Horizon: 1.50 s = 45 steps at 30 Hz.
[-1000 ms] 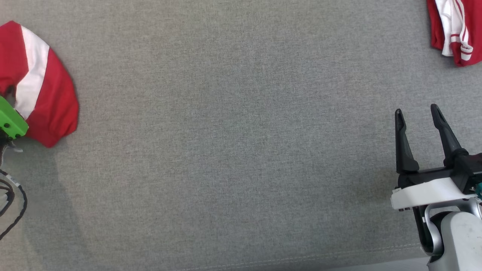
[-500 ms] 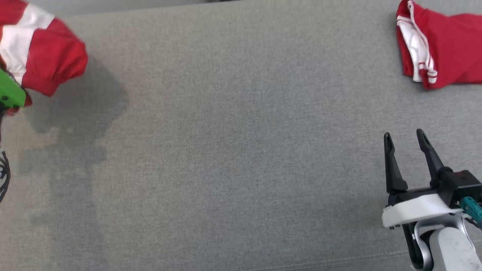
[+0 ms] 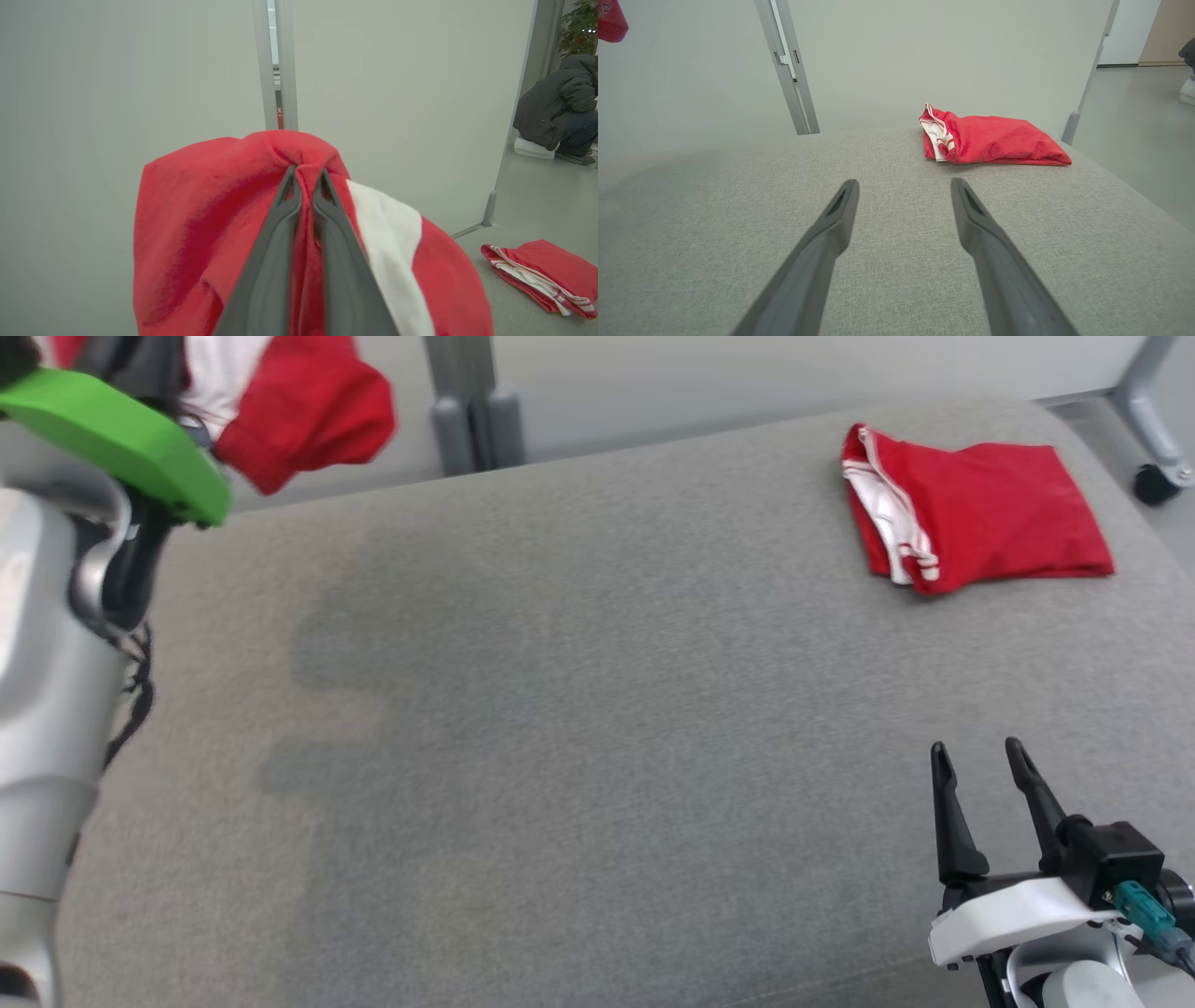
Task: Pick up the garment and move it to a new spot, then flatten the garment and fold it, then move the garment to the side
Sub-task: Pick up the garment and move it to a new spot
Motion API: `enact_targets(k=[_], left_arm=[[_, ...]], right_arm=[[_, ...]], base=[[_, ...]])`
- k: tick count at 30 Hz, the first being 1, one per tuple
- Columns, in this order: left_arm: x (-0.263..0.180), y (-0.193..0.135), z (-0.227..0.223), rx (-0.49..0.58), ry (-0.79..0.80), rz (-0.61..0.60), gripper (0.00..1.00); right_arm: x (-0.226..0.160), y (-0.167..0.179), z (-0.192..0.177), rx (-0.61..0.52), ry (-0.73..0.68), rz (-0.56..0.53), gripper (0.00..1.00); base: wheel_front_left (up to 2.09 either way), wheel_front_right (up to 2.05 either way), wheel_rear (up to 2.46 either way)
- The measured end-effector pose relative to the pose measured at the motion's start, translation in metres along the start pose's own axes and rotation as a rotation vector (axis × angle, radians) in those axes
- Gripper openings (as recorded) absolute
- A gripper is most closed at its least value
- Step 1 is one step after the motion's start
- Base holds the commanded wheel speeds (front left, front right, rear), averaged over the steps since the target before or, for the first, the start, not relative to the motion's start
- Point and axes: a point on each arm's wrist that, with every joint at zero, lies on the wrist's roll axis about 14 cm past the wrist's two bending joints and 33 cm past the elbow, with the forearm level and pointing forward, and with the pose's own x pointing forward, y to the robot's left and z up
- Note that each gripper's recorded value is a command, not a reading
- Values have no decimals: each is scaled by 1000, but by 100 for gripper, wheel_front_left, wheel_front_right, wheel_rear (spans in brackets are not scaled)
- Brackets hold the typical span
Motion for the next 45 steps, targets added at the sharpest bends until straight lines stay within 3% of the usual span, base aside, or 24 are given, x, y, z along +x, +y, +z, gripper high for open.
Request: enact_targets(k=[6,12,18,25,27,28,34,39,45], left_arm=[[19,-92,-1,-52,-15,-195,0],[10,-153,-57,-121,88,-296,0],[-18,-187,-131,-240,232,-312,0],[-64,-195,-218,-322,435,-256,0],[-74,-196,-231,-318,471,-252,60],[-77,-197,-235,-301,480,-261,100],[-77,-194,-222,-289,431,-245,100],[-60,-156,-172,-248,264,-159,100],[-85,-106,-144,-175,166,-32,100]], right_arm=[[-26,-21,5,9,-15,-76,100],[-44,-34,11,19,-33,-133,100],[-58,-47,9,28,-31,-189,100],[-55,-49,5,25,-9,-200,100],[-53,-48,4,27,-7,-194,100],[-53,-47,4,28,-7,-191,100],[-51,-39,5,36,-17,-167,100],[-42,-27,12,37,-42,-121,100],[-29,-2,20,44,-72,-34,100]], base=[[0,0,0],[0,0,0],[0,0,0],[0,0,0],[0,0,0],[0,0,0],[0,0,0],[0,0,0],[0,0,0]])
